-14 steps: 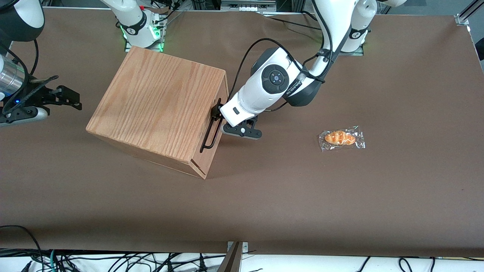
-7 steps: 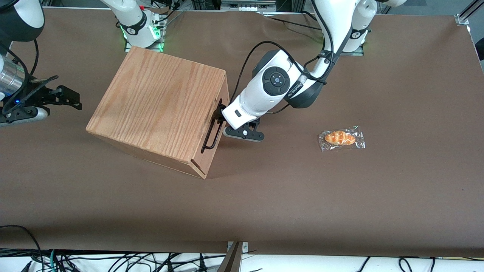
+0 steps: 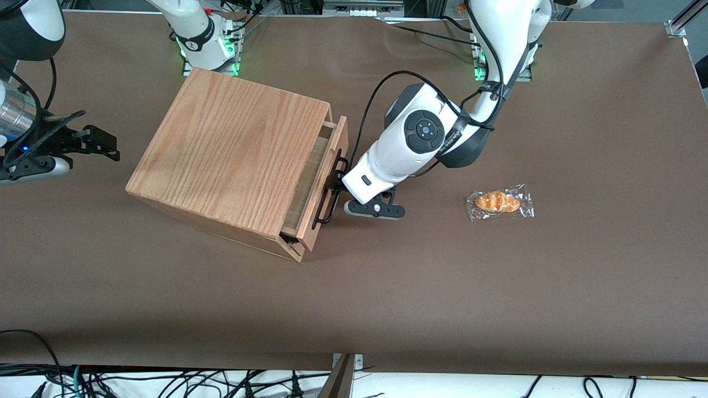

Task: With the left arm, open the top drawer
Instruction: 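Pull the handle with the left gripper, sliding the drawer out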

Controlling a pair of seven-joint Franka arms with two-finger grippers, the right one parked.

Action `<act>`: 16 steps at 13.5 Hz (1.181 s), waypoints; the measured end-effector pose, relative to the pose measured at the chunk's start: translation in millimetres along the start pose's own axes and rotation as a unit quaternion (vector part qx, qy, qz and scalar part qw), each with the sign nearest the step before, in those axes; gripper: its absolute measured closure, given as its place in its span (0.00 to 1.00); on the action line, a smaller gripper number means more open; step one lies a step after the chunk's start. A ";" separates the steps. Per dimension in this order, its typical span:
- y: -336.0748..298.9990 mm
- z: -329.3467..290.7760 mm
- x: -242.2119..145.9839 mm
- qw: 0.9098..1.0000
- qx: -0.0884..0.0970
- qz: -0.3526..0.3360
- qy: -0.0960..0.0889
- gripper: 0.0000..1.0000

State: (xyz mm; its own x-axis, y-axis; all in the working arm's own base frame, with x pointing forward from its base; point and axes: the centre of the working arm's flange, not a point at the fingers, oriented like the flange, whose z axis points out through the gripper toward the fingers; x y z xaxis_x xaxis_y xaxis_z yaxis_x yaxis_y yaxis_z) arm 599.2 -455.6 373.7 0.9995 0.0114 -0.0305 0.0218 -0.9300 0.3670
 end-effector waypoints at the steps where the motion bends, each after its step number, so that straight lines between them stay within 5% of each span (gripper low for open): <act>1: -5.5 -2.4 4.6 1.000 0.000 -0.005 0.002 0.00; 16: -66.5 -28.2 49.1 0.998 -0.001 -0.053 0.018 0.00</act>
State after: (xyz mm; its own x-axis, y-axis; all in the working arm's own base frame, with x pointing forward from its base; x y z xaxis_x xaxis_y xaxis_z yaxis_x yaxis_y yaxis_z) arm 647.6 -382.8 374.0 0.9918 0.1223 -0.0364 0.1271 -0.9225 0.3645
